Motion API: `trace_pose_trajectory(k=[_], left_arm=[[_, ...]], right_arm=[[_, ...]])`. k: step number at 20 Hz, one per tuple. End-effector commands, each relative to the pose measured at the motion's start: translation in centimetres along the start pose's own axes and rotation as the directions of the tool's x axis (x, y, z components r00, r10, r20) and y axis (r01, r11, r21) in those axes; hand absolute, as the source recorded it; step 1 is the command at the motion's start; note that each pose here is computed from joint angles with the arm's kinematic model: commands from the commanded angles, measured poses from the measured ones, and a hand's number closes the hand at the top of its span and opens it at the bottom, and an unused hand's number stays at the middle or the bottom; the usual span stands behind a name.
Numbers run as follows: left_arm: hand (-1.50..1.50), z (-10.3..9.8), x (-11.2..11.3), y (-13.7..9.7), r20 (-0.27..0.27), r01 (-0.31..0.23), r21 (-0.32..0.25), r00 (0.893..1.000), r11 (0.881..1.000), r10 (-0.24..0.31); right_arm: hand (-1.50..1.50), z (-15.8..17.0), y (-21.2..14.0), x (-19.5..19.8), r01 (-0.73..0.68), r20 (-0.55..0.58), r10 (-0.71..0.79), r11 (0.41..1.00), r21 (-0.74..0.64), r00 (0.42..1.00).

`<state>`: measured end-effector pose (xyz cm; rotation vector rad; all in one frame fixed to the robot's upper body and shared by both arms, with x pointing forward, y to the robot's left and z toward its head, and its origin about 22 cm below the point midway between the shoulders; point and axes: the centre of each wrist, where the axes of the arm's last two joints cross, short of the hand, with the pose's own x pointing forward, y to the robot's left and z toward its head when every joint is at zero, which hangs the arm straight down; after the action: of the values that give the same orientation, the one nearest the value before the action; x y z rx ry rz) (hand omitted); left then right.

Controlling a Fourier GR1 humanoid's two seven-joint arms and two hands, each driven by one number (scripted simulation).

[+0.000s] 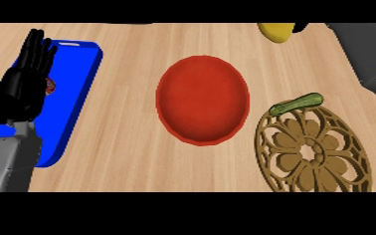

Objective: Pick the lemon from the placemat and place it in the bowl

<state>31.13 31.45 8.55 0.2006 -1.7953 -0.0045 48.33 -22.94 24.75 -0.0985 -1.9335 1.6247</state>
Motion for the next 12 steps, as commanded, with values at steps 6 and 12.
trace_pose_trajectory(k=[6,12], left_arm=[[0.0,0.9,-0.6,1.8,-0.018,0.008,0.037,1.0,0.999,-0.007],[0.0,1.2,0.1,0.7,0.001,0.012,0.047,1.0,0.999,-0.012]], right_arm=[[1.5,-7.5,7.4,2.4,0.141,0.161,-0.19,0.952,0.272,0.969],[1.5,-8.1,14.0,2.3,0.06,0.132,-0.093,0.971,0.231,0.987]])
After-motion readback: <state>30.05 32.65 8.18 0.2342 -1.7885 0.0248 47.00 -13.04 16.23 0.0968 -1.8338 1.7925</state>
